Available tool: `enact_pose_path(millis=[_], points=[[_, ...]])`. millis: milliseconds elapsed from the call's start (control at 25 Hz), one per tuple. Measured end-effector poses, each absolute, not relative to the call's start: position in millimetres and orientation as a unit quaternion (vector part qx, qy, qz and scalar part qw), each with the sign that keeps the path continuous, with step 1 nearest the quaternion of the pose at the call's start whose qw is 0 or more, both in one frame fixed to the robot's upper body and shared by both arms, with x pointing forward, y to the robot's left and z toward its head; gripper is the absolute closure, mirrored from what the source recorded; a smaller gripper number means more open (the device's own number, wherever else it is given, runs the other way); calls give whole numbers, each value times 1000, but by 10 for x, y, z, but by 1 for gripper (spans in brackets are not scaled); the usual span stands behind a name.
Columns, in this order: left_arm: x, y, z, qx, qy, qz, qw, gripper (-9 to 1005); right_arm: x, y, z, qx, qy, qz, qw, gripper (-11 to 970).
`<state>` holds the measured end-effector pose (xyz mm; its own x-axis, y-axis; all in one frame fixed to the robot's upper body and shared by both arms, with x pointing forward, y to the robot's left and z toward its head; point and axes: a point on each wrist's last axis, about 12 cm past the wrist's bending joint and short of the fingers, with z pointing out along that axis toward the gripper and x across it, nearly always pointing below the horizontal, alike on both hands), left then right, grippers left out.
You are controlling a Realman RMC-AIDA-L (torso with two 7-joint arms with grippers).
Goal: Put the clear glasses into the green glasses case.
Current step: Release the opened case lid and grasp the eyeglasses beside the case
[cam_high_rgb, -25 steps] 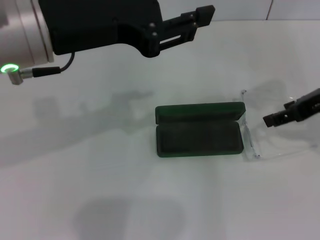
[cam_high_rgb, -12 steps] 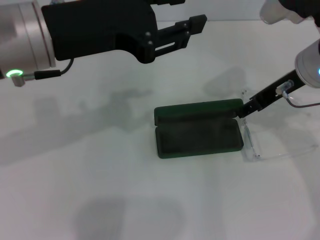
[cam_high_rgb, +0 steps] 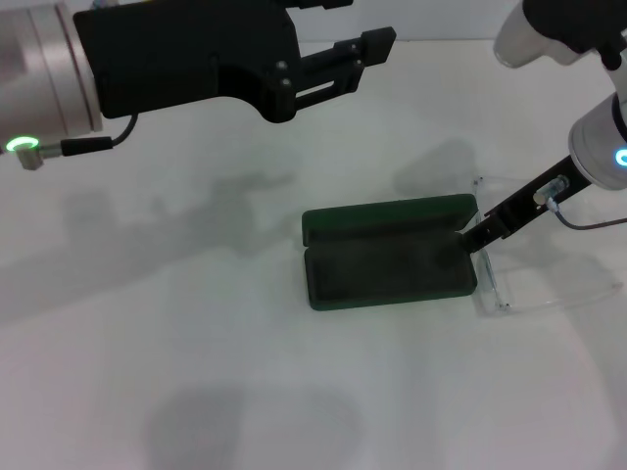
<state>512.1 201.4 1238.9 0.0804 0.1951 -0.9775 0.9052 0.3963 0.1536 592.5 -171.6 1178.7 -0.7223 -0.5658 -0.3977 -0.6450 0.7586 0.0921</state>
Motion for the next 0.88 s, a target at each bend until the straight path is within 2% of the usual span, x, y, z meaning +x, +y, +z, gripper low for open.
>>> enact_pose_path(millis=[480, 840, 880], points=[[5144, 2014, 12329, 450, 611, -314, 571, 494, 5957, -1699, 11555, -322, 924, 105, 180, 261], [5145, 2037, 12296, 438, 614, -327, 570, 495, 5924, -1715, 11522, -330, 924, 98, 168, 265], [5144, 2039, 12294, 437, 614, -327, 570, 494, 5916, -1737, 11517, -332, 924, 96, 164, 304]])
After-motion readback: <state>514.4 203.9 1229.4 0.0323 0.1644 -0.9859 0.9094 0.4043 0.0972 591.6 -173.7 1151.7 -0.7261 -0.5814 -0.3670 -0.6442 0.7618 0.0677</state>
